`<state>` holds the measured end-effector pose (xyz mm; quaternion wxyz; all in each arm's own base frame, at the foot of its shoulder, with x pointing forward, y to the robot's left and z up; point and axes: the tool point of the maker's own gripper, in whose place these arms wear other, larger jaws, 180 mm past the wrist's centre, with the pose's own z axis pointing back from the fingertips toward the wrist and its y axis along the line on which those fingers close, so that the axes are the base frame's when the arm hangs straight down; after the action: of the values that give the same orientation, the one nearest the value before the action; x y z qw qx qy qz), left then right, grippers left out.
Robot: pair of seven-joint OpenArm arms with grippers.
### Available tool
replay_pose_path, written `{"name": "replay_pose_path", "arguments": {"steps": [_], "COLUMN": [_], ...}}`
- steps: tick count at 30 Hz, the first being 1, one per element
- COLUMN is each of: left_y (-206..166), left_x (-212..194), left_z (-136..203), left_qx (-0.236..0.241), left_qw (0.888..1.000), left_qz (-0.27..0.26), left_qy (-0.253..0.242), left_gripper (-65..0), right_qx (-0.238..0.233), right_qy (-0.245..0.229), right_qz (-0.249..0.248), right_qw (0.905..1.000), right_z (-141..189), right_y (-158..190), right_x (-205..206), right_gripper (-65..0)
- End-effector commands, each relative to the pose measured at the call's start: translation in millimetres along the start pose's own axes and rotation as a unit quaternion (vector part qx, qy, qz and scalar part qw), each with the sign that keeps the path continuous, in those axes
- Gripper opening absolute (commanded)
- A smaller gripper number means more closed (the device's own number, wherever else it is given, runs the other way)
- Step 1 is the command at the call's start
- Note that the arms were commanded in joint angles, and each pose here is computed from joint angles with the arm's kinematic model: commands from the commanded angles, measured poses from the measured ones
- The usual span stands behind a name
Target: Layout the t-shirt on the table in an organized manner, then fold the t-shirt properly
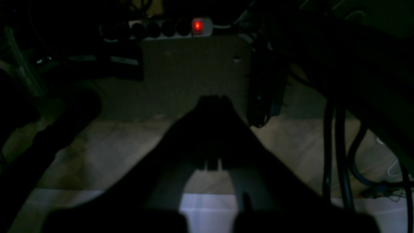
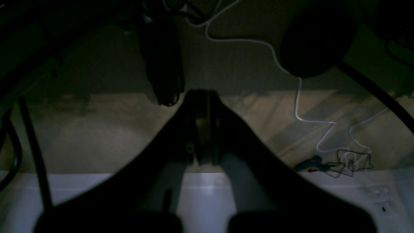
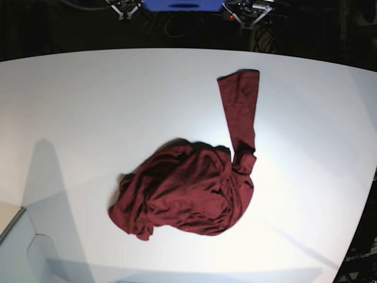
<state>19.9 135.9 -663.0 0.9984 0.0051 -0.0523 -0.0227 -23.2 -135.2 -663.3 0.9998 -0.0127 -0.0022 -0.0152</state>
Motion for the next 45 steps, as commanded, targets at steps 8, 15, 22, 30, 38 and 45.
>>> {"name": "replay_pose_path", "arguments": {"steps": [8, 15, 22, 30, 38, 45], "left_y": [6.0, 7.9, 7.4, 7.4, 7.5, 15.5], "left_x": [-0.6, -2.7, -9.4, -10.0, -11.7, -12.0], "left_z": [0.2, 0.4, 1.1, 1.2, 1.3, 1.5], "left_qx": [0.008, 0.009, 0.009, 0.009, 0.007, 0.013], "left_qw": [1.000, 1.000, 1.000, 1.000, 1.000, 1.000], "left_qz": [-0.003, -0.004, -0.004, -0.004, -0.005, -0.006], "left_qy": [0.000, 0.002, 0.005, 0.006, 0.008, 0.008], "left_gripper": [-65.0, -65.0, -65.0, -65.0, -65.0, -65.0], "right_qx": [0.000, -0.002, -0.002, -0.002, -0.002, -0.002], "right_qy": [0.002, 0.003, 0.003, 0.007, 0.012, 0.012], "right_qz": [-0.002, -0.002, -0.001, -0.001, 0.000, 0.000], "right_qw": [1.0000, 1.0000, 1.0000, 1.0000, 0.9999, 0.9999], "right_z": [0.2, 0.2, 0.2, 0.3, 0.8, 0.8], "right_y": [-4.1, -4.7, -4.7, -4.8, -5.1, -5.1], "right_x": [-2.6, -3.2, -3.2, -7.4, -15.4, -15.4], "right_gripper": [-65.0, -65.0, -65.0, -65.0, -65.0, -65.0]}}
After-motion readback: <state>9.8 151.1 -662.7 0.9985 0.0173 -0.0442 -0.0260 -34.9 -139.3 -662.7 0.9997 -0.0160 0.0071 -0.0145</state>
